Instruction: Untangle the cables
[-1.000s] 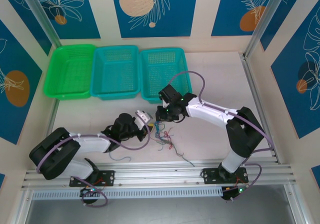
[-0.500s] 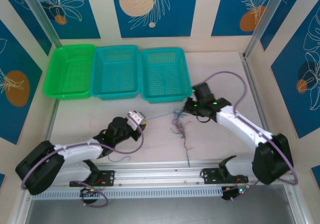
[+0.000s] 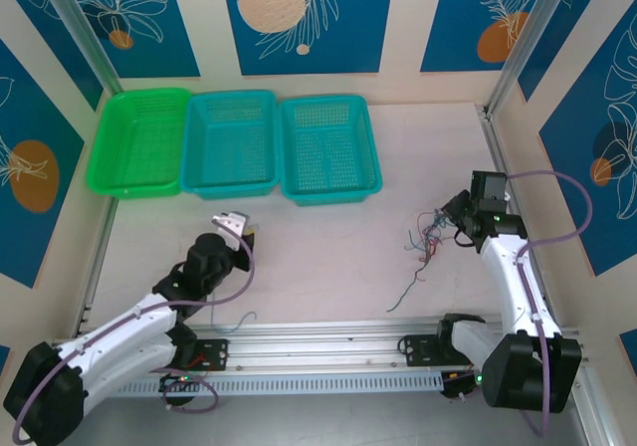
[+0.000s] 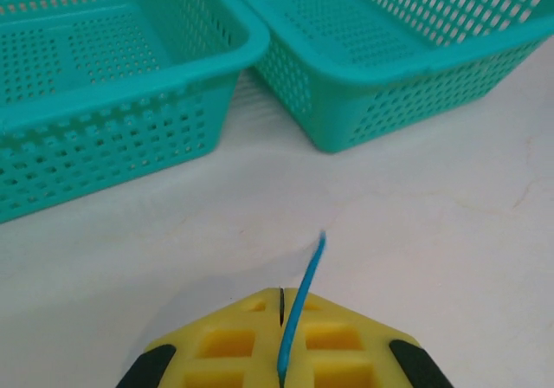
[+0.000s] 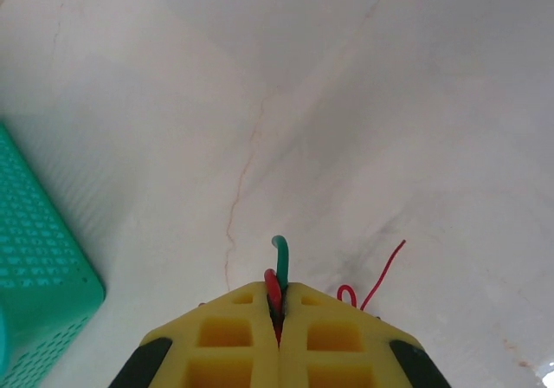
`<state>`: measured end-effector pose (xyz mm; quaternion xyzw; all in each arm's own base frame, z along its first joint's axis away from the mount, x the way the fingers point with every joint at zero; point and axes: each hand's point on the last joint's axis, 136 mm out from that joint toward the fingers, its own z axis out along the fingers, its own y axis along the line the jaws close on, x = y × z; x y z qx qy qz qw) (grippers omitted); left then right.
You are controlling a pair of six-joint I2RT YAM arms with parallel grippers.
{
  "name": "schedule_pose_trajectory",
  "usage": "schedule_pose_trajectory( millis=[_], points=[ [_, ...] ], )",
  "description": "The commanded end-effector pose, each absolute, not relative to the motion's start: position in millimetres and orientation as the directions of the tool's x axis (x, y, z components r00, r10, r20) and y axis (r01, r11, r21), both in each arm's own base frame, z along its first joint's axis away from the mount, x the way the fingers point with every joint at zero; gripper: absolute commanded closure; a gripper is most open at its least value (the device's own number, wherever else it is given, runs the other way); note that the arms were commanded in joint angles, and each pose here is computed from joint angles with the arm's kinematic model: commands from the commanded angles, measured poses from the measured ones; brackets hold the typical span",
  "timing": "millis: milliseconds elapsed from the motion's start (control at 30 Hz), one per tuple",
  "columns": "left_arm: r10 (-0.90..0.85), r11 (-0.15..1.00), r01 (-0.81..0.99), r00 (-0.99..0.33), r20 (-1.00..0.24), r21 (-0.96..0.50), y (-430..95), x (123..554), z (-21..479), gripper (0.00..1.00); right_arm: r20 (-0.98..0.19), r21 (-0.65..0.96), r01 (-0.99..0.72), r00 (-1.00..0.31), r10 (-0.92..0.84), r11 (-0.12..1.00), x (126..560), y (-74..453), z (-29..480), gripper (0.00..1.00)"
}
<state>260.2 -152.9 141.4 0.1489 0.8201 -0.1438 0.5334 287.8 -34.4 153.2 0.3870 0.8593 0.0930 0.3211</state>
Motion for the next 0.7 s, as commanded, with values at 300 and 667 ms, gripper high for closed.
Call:
schedule_pose_trajectory(
  millis=[300, 667],
  points=[
    [-0.061, 0.844, 0.523, -0.134, -0.989, -0.123, -200, 298, 411, 1.0, -0.423, 0.511, 0.397, -0.656, 0.625, 0.762, 290, 45, 164, 1.0],
    [-0.129, 0.774, 0.632, 0.088, -0.988, -0.045, -272, 399, 571, 1.0, -0.452, 0.502, 0.365, -0.662, 0.598, 0.784, 280, 46, 174, 1.0]
  ],
)
